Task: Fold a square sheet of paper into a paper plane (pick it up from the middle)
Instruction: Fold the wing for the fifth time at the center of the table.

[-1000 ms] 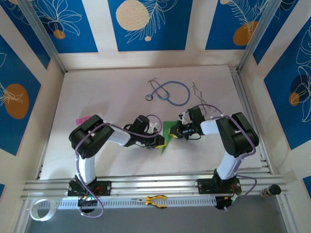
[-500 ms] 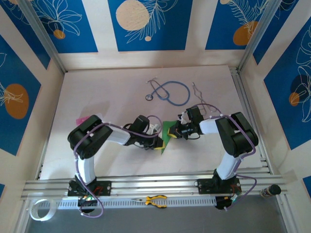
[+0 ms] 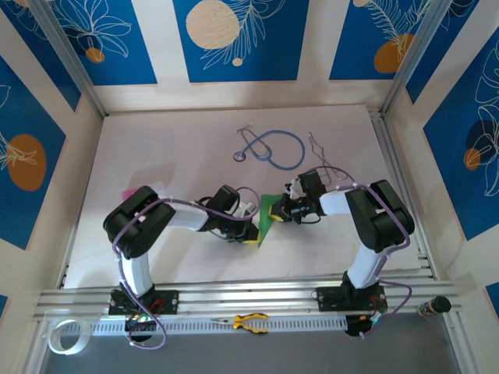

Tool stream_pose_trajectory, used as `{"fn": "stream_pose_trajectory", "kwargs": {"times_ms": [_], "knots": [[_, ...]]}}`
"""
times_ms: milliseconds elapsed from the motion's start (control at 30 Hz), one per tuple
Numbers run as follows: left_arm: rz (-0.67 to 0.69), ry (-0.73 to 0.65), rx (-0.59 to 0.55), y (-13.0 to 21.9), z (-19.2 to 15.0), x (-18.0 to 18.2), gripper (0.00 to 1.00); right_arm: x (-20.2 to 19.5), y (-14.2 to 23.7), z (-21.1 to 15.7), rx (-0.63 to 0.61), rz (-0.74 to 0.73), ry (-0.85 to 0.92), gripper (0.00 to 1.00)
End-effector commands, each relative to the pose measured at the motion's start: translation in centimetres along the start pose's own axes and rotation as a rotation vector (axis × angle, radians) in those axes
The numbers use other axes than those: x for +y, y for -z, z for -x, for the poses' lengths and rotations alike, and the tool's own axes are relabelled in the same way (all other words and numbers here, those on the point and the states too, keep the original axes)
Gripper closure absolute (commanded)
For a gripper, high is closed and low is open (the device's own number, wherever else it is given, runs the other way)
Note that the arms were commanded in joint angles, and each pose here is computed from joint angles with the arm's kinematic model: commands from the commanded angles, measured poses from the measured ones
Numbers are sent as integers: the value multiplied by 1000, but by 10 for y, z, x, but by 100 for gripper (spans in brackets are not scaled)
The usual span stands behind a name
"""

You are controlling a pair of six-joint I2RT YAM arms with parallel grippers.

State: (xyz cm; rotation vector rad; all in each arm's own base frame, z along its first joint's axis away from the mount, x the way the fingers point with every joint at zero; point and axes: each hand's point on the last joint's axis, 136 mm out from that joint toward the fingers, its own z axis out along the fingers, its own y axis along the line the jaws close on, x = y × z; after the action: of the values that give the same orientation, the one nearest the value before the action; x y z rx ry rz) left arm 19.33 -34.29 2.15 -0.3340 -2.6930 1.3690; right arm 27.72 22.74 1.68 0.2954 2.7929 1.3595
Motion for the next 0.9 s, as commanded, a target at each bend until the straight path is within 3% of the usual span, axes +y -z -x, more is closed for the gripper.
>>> {"fn": "stream_pose_trajectory", "kwargs": {"times_ms": [0, 567, 633, 867], "knots": [[55, 43, 66, 1, -19, 13, 94, -23, -8, -10, 31, -82, -45, 93], [13, -44, -36, 25, 1, -28, 100, -22, -6, -9, 23, -95, -56, 93], [40, -47, -60, 28, 6, -28, 91, -22, -6, -9, 21, -99, -56, 93], [116, -47, -104, 37, 14, -26, 84, -20, -6, -7, 24, -102, -55, 93]]}}
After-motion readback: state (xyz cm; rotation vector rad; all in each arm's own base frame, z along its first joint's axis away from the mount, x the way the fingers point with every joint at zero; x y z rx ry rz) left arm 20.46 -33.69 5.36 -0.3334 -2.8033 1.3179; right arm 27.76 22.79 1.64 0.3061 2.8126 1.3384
